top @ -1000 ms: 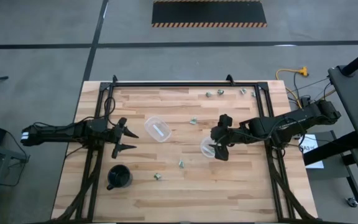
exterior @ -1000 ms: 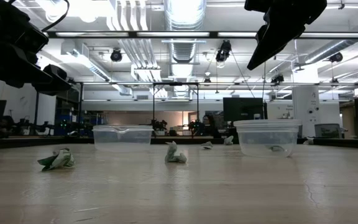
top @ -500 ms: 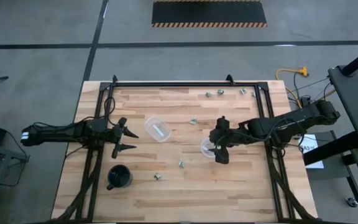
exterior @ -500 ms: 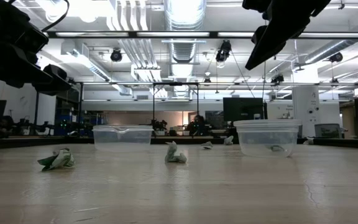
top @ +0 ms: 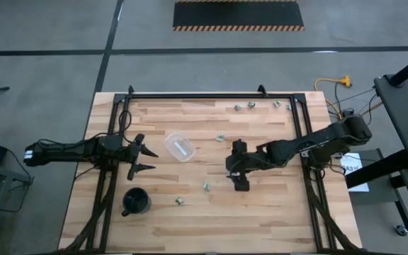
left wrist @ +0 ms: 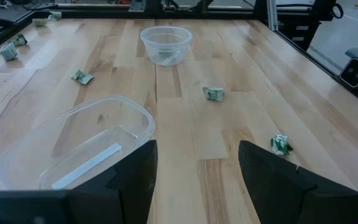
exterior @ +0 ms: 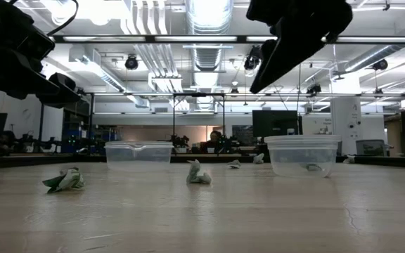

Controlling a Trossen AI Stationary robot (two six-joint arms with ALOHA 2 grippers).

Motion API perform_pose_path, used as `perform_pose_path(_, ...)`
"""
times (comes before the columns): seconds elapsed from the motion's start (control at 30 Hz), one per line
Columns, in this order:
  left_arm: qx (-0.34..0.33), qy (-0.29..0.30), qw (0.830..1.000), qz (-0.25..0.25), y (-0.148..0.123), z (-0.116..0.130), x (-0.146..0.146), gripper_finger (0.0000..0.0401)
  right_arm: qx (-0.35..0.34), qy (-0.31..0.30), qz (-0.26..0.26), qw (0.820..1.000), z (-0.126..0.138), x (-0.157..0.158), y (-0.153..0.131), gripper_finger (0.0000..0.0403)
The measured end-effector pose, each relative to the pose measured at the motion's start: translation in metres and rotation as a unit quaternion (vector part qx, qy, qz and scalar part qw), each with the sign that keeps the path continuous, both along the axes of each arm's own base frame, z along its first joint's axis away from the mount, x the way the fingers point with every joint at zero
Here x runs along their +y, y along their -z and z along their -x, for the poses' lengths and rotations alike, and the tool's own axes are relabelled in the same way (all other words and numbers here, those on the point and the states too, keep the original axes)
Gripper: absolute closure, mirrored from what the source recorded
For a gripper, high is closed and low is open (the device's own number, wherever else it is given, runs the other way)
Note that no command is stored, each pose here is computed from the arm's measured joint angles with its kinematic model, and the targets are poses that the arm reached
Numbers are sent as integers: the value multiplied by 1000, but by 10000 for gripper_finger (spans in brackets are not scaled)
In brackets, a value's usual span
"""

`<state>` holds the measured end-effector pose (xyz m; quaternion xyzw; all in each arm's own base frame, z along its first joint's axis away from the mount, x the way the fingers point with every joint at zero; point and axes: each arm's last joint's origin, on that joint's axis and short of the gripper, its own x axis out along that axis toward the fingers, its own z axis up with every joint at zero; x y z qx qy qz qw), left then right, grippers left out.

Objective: Pick and place Stevia / Truvia into bins
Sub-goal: Put the white stevia packet into the right transparent container

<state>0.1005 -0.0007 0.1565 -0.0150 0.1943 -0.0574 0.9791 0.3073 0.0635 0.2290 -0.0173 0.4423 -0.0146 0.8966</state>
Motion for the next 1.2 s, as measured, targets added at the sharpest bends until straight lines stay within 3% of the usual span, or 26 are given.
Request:
perform_pose_path(0.47, -1, 0, 1000, 0, 0, 0, 0, 192, -52, -64, -30, 996, -51, 15, 37, 140)
perform_pose_path(1.2, 0, 0, 1000, 0, 0, 0, 0, 192, -42, -75, -60, 995, -76, 21, 101, 152)
